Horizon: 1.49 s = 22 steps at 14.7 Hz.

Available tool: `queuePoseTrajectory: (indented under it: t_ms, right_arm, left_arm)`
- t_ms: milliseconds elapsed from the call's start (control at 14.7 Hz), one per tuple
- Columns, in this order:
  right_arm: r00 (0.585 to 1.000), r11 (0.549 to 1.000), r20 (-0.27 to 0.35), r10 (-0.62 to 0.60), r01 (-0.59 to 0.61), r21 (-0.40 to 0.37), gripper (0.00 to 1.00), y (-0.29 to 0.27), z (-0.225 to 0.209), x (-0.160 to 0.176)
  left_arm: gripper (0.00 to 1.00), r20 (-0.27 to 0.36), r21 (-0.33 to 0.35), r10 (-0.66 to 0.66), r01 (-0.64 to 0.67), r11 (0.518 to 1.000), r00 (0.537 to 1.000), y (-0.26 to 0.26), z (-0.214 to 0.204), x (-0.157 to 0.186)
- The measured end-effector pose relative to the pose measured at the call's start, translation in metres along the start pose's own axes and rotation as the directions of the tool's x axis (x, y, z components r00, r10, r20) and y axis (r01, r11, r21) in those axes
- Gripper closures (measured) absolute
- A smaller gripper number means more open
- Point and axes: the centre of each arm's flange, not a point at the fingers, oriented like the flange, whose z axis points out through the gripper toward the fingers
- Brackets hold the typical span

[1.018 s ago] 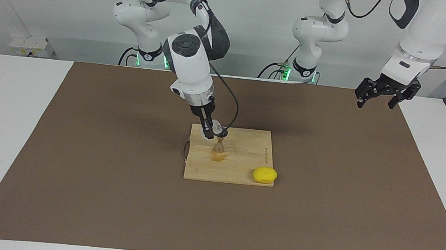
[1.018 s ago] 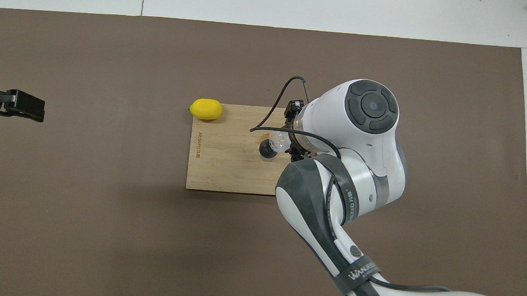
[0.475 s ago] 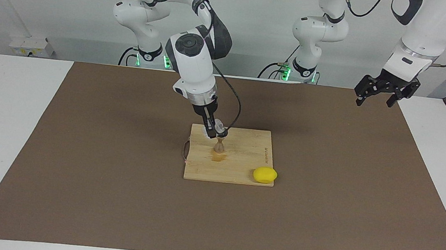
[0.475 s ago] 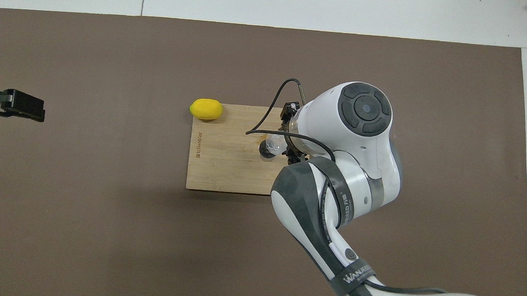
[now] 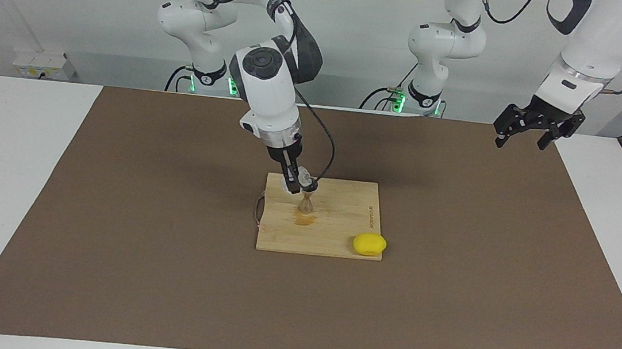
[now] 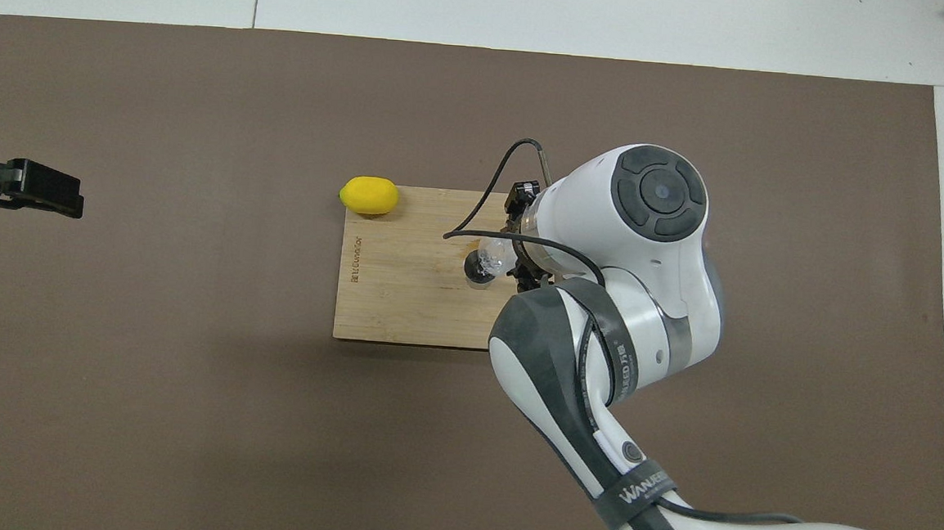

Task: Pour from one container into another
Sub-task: 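Carry the glass cup back away from the board with the right gripper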

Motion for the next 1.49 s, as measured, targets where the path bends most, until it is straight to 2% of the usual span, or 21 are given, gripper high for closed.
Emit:
queuePoseTrajectory:
  t_ms: [204,475,678,814,1085,1492]
  right_arm:
    - [0.998,1.000,0.051,0.029,-0.028,-0.004,0.49,-0.002,-0.003,0.003]
    - [0.984,0.999,0.170,0.049,-0.050,0.002,0.49,-0.011,-0.015,0.025]
    - [0.954,0.996,0.288,0.087,-0.092,0.004,0.49,-0.019,-0.029,0.058]
    - [0.920,0.992,0.373,0.118,-0.130,0.007,0.49,-0.023,-0.039,0.089]
    - [0.853,0.980,0.497,0.159,-0.199,0.027,0.49,-0.027,-0.047,0.153]
    - [0.704,0.942,0.666,0.247,-0.335,0.004,0.49,-0.008,-0.037,0.241]
  left_arm:
    - [0.00,-0.008,0.000,0.000,0.000,1.000,1.000,0.000,-0.001,0.001]
    - [0.00,-0.016,-0.001,0.000,0.000,1.000,1.000,0.000,-0.001,0.002]
    - [0.00,-0.016,-0.001,0.000,0.000,1.000,1.000,0.000,-0.001,0.002]
    - [0.00,-0.016,-0.001,0.000,0.000,1.000,1.000,0.000,-0.001,0.002]
    - [0.00,-0.014,-0.001,0.000,0.000,1.000,1.000,0.000,-0.001,0.002]
    - [0.00,-0.013,-0.002,0.000,0.000,1.000,1.000,0.000,-0.001,0.002]
